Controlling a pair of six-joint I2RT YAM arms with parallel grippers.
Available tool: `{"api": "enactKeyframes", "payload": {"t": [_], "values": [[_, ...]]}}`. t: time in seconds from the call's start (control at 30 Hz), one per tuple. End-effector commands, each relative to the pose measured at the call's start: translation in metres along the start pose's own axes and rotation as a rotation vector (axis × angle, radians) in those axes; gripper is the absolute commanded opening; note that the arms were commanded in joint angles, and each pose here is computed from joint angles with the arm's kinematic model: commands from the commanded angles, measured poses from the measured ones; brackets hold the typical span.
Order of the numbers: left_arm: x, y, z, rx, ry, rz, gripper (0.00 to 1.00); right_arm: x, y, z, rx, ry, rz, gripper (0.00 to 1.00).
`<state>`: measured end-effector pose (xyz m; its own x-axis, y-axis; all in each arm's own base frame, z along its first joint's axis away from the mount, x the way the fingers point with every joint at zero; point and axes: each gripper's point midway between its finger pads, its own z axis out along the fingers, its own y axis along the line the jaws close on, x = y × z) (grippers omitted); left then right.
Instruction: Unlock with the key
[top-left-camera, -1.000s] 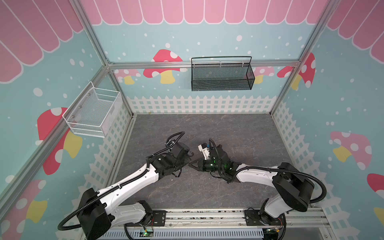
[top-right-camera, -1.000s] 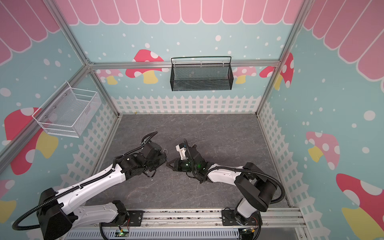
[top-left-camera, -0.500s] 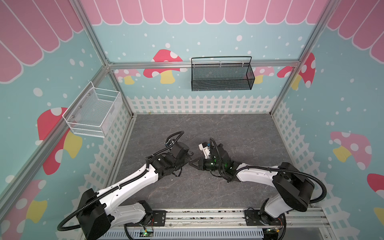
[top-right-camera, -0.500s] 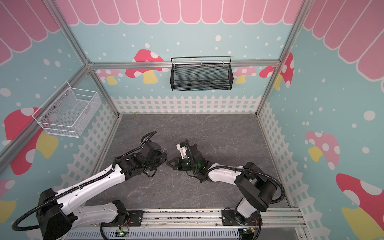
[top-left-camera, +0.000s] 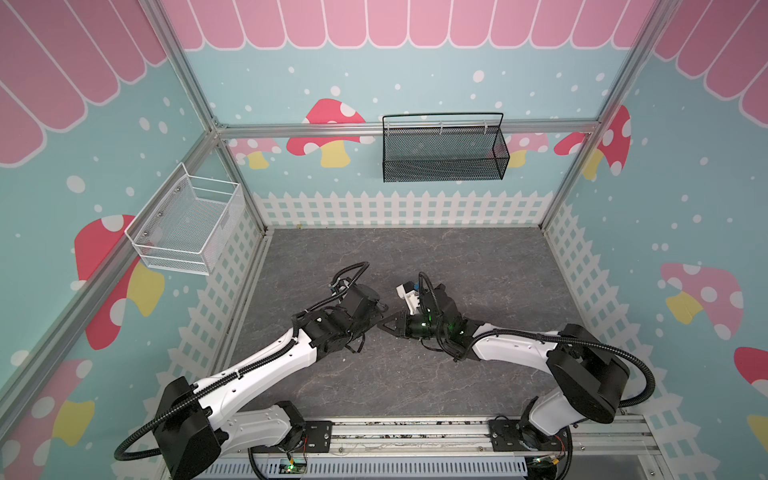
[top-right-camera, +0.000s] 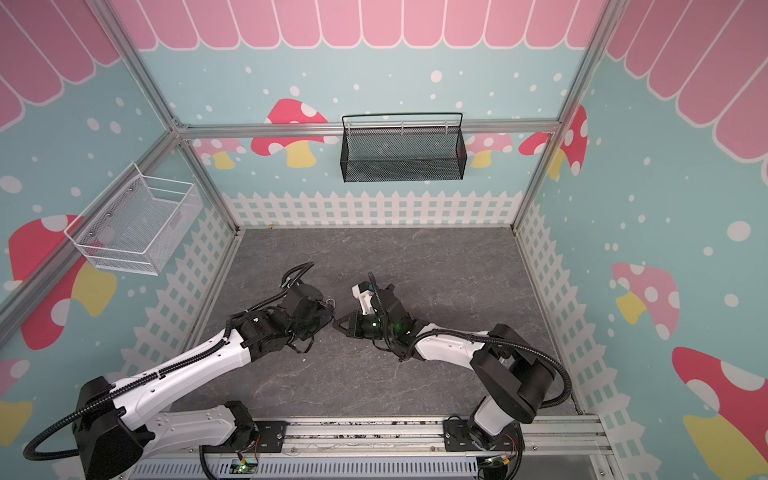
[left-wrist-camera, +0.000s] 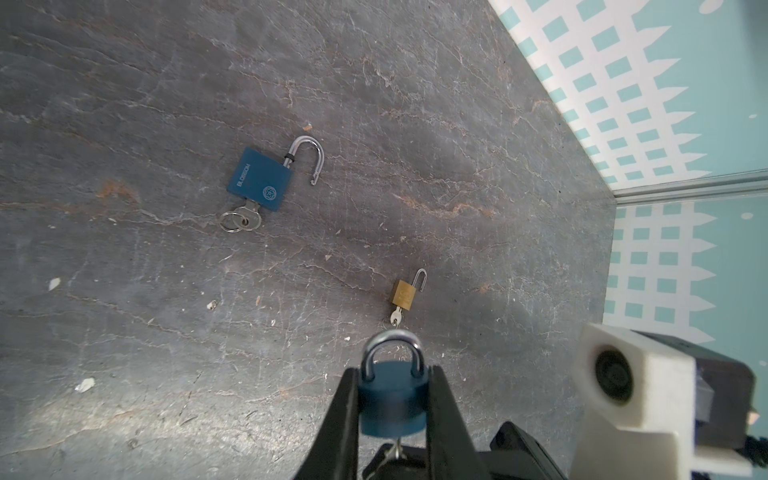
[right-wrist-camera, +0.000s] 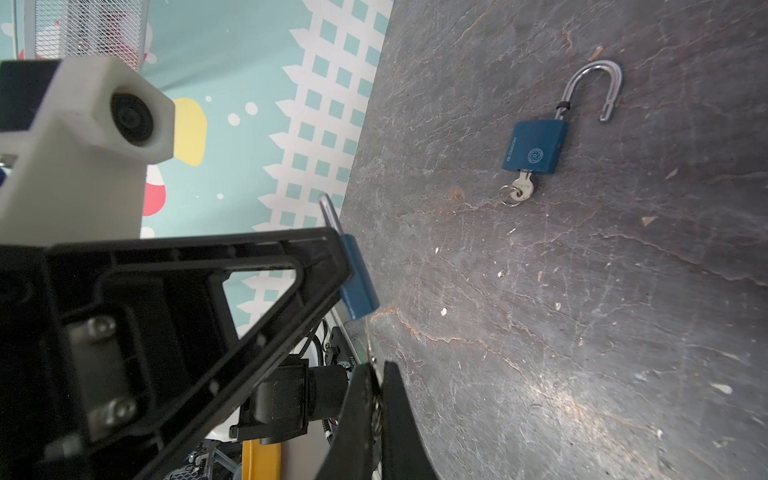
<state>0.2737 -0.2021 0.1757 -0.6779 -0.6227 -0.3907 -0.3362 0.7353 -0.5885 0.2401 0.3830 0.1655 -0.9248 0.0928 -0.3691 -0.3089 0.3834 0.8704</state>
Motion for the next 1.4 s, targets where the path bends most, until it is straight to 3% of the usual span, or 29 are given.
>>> {"api": "enactKeyframes", "payload": {"t": [0.0,0.2,0.5,0.7,1.1,1.37], "values": [[0.03,-0.012,-0.007,0.067,0.134,0.046,0.0,-0.038,0.068,-0.022,-0.226,-0.127,-0.084,0.0],[0.032,0.003,-0.007,0.013,0.135,0.07,0.0,-0.041,0.087,-0.029,-0.293,-0.13,-0.139,0.0],[0.026,-0.006,-0.019,0.101,0.115,-0.05,0.0,-0.042,0.047,-0.018,-0.039,-0.126,-0.23,0.0],[0.019,0.011,-0.023,0.071,0.086,-0.103,0.0,-0.023,0.051,-0.009,-0.122,-0.002,-0.175,0.0],[0.02,0.065,-0.01,-0.052,0.03,-0.29,0.0,0.036,0.023,0.01,-0.063,0.183,-0.062,0.0],[0.021,0.084,-0.005,-0.105,-0.007,-0.374,0.0,0.057,-0.006,0.011,0.01,0.211,0.005,0.0]]}}
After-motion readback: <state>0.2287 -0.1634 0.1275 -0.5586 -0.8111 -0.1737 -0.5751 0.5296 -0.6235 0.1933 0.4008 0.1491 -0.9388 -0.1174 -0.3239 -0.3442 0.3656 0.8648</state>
